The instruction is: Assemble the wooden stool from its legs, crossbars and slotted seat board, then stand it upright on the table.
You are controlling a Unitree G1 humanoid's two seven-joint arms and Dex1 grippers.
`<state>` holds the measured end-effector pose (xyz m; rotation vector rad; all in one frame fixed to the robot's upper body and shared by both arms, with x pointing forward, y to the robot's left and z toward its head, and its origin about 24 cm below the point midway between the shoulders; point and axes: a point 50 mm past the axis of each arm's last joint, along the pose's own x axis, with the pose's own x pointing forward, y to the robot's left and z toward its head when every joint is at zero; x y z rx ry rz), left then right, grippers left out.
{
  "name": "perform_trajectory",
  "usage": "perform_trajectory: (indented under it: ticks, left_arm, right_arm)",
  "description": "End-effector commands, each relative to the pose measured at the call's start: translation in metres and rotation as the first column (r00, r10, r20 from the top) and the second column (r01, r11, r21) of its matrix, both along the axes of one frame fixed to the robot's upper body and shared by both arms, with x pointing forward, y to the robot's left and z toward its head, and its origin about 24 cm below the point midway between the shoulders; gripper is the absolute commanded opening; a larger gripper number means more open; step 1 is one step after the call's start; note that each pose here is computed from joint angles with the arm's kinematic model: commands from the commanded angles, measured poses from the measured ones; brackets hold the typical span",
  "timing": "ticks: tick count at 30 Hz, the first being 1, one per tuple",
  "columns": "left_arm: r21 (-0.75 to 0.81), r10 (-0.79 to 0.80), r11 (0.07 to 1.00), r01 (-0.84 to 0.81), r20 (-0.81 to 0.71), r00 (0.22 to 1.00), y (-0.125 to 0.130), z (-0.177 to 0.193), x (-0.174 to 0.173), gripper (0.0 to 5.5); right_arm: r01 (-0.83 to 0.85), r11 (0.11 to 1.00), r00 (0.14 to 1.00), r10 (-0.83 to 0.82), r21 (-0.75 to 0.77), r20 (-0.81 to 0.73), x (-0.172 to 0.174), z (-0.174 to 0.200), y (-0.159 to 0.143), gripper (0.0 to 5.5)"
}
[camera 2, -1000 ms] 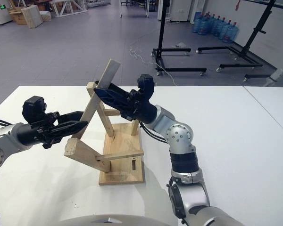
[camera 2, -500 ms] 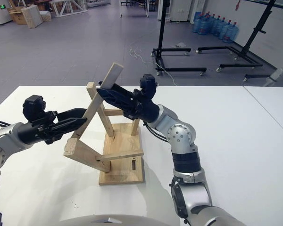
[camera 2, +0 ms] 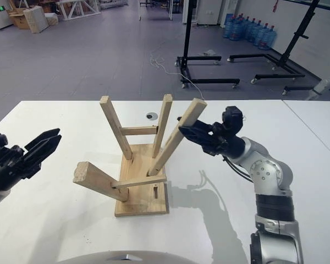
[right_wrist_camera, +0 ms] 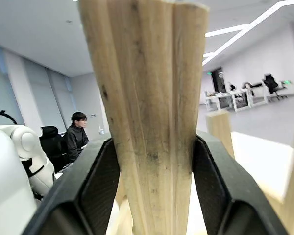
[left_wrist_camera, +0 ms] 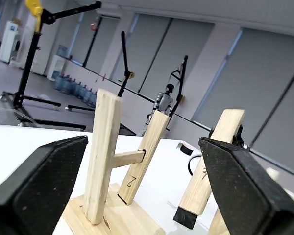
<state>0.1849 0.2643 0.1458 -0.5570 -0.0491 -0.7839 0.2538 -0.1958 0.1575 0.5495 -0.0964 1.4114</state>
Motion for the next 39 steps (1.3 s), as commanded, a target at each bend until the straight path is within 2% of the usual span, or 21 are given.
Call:
perform_trajectory:
  ticks: [1, 4, 7, 16, 27, 32, 39]
  left_arm:
    - [-0.002, 0.057, 0.998, -0.057, -0.007, 0.998, 0.002, -0.001, -0.004, 4.15]
    - [-0.004, 0.076, 0.997, -0.076, -0.031, 0.997, 0.005, -0.004, -0.005, 4.15]
    - [0.006, 0.066, 0.998, -0.066, -0.046, 0.997, 0.003, -0.004, -0.006, 4.15]
    - [0.036, -0.017, 0.999, 0.019, -0.053, 0.998, -0.011, 0.002, -0.008, 4.15]
    - [0.044, -0.033, 0.998, 0.035, -0.048, 0.998, -0.017, 0.004, -0.009, 4.15]
    - [0.05, -0.057, 0.997, 0.06, -0.059, 0.997, -0.018, 0.002, -0.009, 4.15]
    - [0.056, -0.05, 0.997, 0.054, -0.059, 0.997, -0.018, -0.002, -0.009, 4.15]
  right_arm:
    - [-0.068, 0.995, 0.995, 0.063, -0.071, -0.073, -0.005, -0.024, -0.001, 2.06]
    - [-0.118, 0.987, 0.988, 0.106, -0.107, -0.115, -0.007, -0.042, 0.006, 2.06]
    - [-0.129, 0.981, 0.989, 0.118, -0.144, -0.086, -0.006, -0.048, 0.011, 2.06]
    - [0.0, 0.981, 0.996, 0.017, -0.196, 0.083, -0.003, -0.029, 0.006, 2.05]
    - [-0.078, 0.952, 0.976, 0.133, -0.296, 0.171, -0.018, -0.02, 0.023, 2.05]
    - [0.005, 0.956, 0.955, 0.083, -0.293, 0.286, -0.007, -0.012, 0.026, 2.04]
    - [-0.005, 0.943, 0.941, 0.117, -0.333, 0.317, -0.007, -0.016, 0.028, 2.04]
